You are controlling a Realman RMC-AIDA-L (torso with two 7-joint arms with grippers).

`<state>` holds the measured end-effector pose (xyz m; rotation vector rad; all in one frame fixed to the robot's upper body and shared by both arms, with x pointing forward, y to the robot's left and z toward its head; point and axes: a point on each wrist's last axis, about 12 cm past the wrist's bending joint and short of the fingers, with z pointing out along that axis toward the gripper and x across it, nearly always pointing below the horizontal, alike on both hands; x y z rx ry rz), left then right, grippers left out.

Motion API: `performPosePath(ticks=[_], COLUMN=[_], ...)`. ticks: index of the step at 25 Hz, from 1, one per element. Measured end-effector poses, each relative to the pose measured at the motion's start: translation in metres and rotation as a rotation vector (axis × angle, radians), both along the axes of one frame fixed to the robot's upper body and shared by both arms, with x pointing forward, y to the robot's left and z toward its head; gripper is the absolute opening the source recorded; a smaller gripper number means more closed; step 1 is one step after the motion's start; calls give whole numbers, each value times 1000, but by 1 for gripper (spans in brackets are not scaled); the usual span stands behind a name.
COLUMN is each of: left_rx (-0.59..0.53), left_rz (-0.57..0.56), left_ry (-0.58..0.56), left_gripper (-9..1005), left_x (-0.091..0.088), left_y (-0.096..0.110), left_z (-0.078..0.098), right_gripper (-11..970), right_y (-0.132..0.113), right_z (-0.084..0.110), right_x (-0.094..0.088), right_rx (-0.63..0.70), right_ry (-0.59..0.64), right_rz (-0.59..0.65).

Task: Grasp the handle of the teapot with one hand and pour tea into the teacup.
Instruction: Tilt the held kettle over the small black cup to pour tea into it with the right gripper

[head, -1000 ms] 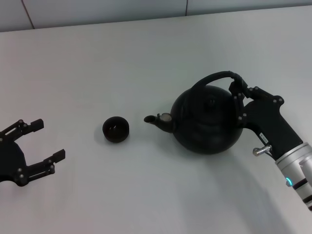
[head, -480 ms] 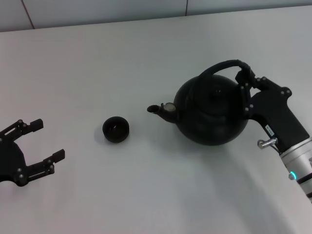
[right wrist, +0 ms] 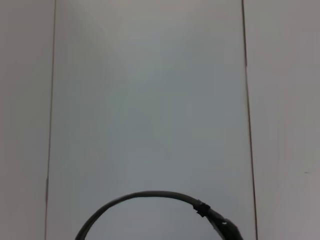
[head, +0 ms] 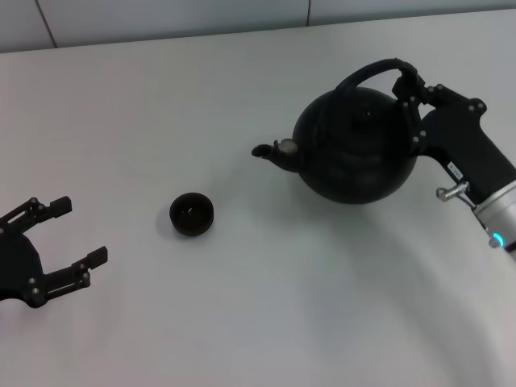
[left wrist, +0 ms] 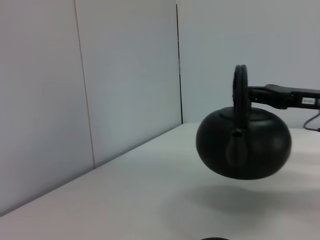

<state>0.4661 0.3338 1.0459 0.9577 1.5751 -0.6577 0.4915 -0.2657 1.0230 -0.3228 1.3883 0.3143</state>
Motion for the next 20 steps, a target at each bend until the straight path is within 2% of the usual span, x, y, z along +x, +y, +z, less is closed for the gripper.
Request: performPosePath(ticks=[4, 11, 20], left_rx=[-1, -8, -14], left_rz=[-2, -2, -3], left_ry=[-2, -4, -7], left_gripper=[859, 859, 859], left_x=[1, 2, 2], left_y=[-1, -2, -3], left_z=[0, 0, 1], right_gripper=[90, 89, 89], right_y=[-4, 7, 12], right_z=[5, 10, 13], right_x=[17, 39, 46], right_rx=[-6, -31, -38], right_ry=[24, 49, 49], right_rz=[29, 62, 73])
